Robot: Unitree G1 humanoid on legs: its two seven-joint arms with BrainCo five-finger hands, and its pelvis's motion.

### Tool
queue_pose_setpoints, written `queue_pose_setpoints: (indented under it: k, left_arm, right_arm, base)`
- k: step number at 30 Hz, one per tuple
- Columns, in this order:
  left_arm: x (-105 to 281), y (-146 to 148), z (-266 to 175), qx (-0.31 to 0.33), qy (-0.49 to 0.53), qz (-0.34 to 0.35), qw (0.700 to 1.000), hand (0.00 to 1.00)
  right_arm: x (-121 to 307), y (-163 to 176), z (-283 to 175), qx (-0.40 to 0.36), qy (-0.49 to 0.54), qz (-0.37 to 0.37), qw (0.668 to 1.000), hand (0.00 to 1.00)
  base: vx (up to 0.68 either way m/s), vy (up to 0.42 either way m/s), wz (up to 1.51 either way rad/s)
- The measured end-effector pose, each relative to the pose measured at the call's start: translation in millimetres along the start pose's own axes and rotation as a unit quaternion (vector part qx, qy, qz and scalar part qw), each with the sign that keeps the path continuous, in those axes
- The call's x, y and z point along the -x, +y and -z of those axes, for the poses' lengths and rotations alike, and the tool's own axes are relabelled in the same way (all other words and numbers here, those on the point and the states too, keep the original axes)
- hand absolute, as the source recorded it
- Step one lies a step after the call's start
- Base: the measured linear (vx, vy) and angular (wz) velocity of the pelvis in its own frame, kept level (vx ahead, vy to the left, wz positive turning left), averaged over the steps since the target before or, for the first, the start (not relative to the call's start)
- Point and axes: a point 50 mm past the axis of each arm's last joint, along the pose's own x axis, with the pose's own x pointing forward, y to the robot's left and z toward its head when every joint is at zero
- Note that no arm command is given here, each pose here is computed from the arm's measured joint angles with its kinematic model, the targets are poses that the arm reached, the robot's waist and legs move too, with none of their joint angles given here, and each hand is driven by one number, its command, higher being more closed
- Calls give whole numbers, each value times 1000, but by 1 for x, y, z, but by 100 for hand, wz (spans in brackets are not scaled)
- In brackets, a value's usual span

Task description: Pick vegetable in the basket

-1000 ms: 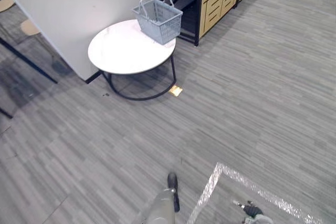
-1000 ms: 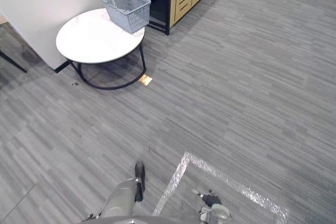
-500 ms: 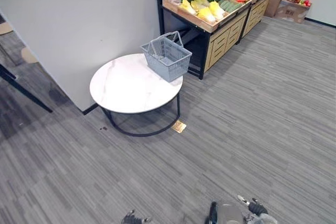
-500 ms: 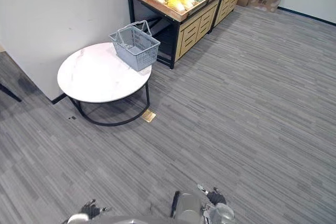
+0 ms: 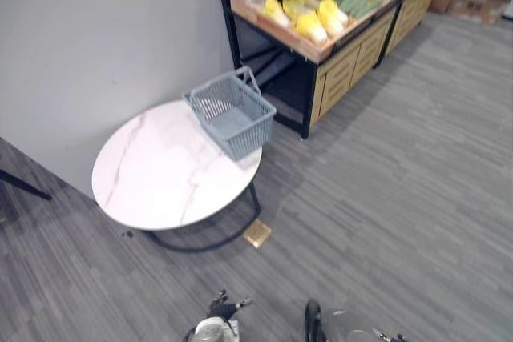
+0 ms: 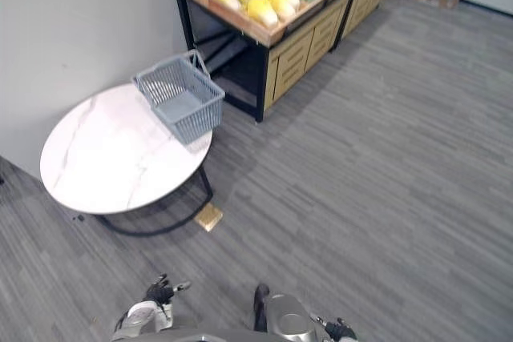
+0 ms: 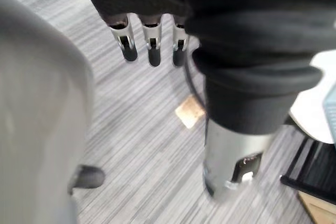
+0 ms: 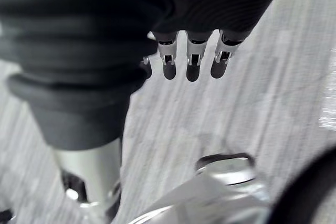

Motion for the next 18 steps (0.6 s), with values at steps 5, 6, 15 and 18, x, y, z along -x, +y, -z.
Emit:
queue_pose_setpoints:
  k: [5,6,15,18]
  left_arm:
    - [-1,4,-12,23,-29,0,999,0]
    - [-1,5,-12,26,-29,-2,999,0]
    - [12,42,43,-32,74,-43,996,0]
    - [14,40,48,-47,85,-37,995,0]
  right_arm:
    - [-4,6,-27,24,-36,-8,999,0]
    - [-4,8,-31,29,-41,-12,999,0]
    - [-1,38,-31,108,-57,-66,990,0]
    - [-1,43,-34,112,-65,-73,989,0]
  base:
    - [357,-59,-15]
    - [479,85,-25]
    - [532,183,16]
    - [530,134,23]
